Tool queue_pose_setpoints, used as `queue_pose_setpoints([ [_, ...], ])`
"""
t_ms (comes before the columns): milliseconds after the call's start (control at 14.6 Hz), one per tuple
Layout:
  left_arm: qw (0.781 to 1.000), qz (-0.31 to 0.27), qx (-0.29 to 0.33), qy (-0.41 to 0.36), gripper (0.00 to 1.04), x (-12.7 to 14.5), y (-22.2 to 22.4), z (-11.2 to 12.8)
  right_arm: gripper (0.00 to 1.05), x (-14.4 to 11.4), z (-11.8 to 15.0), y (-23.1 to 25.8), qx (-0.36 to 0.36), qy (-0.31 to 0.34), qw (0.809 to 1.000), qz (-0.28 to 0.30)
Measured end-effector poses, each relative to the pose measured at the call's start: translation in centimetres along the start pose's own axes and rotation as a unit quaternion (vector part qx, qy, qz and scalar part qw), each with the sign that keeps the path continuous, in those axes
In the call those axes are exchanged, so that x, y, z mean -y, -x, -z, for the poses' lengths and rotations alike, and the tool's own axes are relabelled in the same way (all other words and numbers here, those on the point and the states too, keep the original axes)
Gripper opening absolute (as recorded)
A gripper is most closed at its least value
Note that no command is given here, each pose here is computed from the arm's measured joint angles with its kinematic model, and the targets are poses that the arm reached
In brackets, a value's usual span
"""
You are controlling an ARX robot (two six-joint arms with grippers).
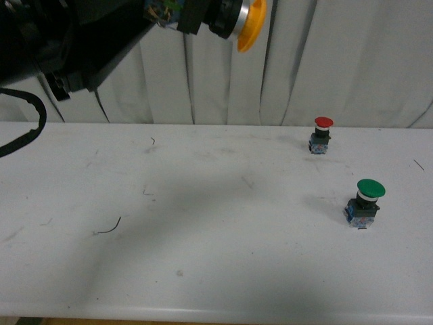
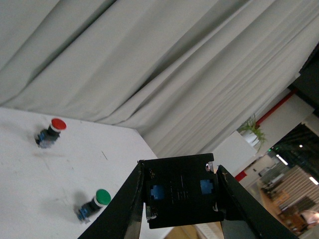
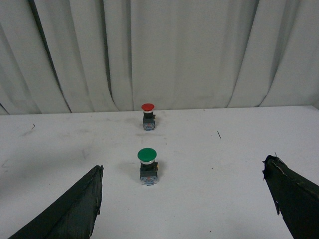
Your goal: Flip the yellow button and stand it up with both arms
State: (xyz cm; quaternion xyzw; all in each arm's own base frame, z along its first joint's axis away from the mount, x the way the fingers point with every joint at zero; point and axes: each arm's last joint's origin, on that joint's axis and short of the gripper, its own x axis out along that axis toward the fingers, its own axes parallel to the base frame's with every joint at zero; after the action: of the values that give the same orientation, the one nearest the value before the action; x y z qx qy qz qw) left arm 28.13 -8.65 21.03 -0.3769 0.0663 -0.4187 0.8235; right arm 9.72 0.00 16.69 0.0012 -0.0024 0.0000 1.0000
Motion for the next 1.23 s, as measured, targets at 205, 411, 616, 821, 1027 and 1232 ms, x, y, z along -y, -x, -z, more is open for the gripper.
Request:
queue_pose_setpoints([
  [205,0.997,-0.021,-0.017,0.07,0.35,-1.2,0.0,1.2,0.98,0.0,0.0,0.0,0.0,0.0,1.0,0.0],
  [411,0.996,-0.024,-0.019,0.082,0.35,-1.4,-0.1,1.5,0.98,0.0,0.0,0.0,0.0,0.0,1.0,0.0],
  [616,0.995,-0.028,-0.016,0.092,0.35,-1.5,-0.1,1.5,0.98,0.0,0.0,0.0,0.0,0.0,1.0,0.0],
  [821,0.995,-0.028,-0.011,0.09,0.35,-1.5,-0.3,1.3,0.98,0.0,0.0,0.0,0.0,0.0,1.0,0.0],
  [1027,0.996,-0.026,-0.012,0.088,0.35,-1.4,-0.4,1.4,0.98,0.3,-1.0,-0.9,0.034,0.008,0.997,-0.066],
  [1232,0.996,-0.026,-0.009,0.086,0.35,-1.3,-0.6,1.4,0.98,-0.5,-4.4,-6.5,0.073,0.006,0.993,-0.096],
])
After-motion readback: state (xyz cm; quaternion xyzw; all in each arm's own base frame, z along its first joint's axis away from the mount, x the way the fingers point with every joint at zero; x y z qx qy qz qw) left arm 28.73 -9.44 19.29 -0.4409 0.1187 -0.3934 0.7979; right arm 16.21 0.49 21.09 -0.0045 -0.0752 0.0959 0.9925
